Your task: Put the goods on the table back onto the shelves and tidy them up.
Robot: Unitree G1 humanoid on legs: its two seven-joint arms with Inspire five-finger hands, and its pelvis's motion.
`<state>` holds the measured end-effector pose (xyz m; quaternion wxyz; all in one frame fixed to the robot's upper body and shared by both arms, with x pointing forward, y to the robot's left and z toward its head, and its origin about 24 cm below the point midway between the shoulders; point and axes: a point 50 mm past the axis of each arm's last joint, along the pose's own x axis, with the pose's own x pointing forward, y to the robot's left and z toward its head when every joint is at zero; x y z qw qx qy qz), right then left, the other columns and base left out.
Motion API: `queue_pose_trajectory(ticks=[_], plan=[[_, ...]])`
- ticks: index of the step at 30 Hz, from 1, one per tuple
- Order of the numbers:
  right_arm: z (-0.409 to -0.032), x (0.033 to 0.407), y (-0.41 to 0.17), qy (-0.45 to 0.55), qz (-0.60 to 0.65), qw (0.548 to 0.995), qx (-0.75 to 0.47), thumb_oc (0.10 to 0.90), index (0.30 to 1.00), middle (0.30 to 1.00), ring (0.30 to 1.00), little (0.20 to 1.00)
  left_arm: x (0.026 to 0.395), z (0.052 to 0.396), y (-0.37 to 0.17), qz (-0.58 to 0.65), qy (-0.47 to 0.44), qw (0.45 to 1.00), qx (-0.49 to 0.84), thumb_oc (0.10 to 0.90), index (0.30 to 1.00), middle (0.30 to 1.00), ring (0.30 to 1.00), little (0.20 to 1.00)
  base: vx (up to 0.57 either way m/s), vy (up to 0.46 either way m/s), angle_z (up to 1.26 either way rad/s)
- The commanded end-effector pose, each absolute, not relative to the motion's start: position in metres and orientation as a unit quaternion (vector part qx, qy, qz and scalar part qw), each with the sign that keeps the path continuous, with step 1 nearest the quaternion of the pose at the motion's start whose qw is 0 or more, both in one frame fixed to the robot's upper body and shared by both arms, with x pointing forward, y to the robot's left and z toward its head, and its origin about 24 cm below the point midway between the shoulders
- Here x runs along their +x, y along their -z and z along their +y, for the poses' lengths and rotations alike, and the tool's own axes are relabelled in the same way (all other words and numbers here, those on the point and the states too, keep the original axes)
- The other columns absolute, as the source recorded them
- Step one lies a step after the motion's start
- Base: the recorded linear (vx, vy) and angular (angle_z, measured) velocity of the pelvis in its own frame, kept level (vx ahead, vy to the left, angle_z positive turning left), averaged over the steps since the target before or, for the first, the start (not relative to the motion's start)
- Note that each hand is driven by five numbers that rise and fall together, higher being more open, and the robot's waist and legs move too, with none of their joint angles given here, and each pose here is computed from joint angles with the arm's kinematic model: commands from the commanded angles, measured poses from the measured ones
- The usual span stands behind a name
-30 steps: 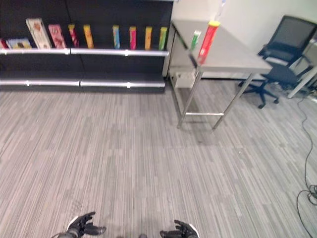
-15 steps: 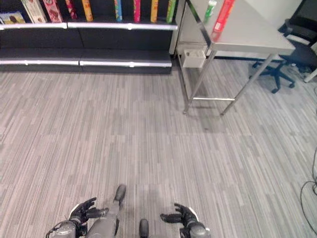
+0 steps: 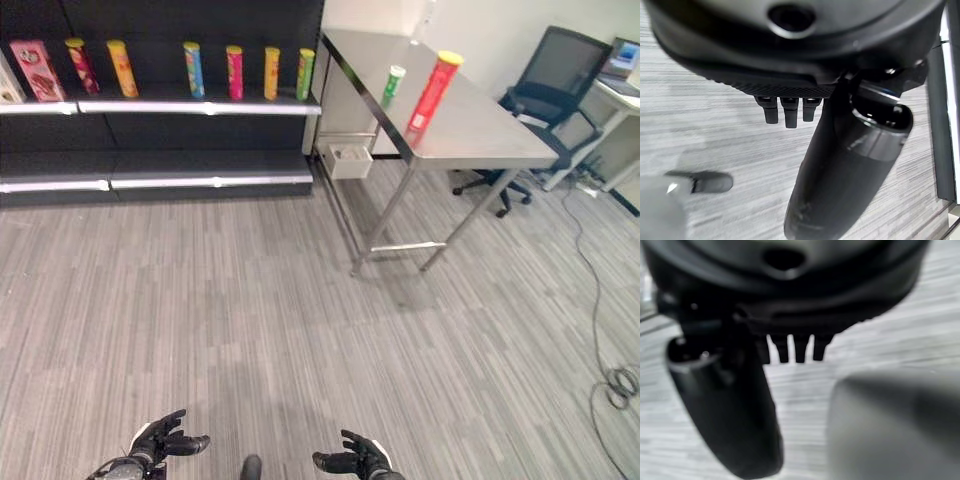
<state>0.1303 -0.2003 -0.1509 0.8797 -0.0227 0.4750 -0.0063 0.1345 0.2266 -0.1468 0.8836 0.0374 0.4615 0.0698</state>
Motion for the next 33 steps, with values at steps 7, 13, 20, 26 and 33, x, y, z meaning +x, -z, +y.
queue_pose_trajectory(ticks=[7, 13, 20, 26, 33], plan=[[-0.225, 0.135, 0.144, 0.047, 0.458, 0.887, -0.029, 0.8, 0.9, 0.9, 0.9, 0.9, 0.143, 0.231, 0.141, 0.439, -0.048, 0.895, 0.068, 0.8, 0.9, 0.9, 0.9, 0.9, 0.33, -0.028, 0.5], [-0.225, 0.123, 0.148, 0.04, 0.475, 0.878, -0.038, 0.8, 0.9, 0.9, 0.9, 0.9, 0.126, 0.229, 0.149, 0.465, -0.049, 0.881, 0.069, 0.8, 0.9, 0.9, 0.9, 0.9, 0.37, -0.116, 0.16], [-0.226, 0.127, 0.146, 0.024, 0.468, 0.882, -0.046, 0.8, 0.9, 0.9, 0.9, 0.9, 0.12, 0.223, 0.151, 0.468, -0.05, 0.881, 0.053, 0.8, 0.9, 0.9, 0.9, 0.9, 0.37, -0.181, -0.01], [-0.234, 0.138, 0.14, 0.03, 0.455, 0.888, -0.056, 0.8, 0.9, 0.9, 0.9, 0.9, 0.122, 0.222, 0.15, 0.462, -0.065, 0.884, 0.035, 0.8, 0.9, 0.9, 0.9, 0.9, 0.22, -0.143, -0.35], [-0.238, 0.14, 0.139, 0.036, 0.455, 0.888, -0.061, 0.8, 0.9, 0.9, 0.9, 0.9, 0.118, 0.223, 0.151, 0.464, -0.075, 0.882, 0.025, 0.8, 0.9, 0.9, 0.9, 0.9, 0.27, -0.015, -0.33]])
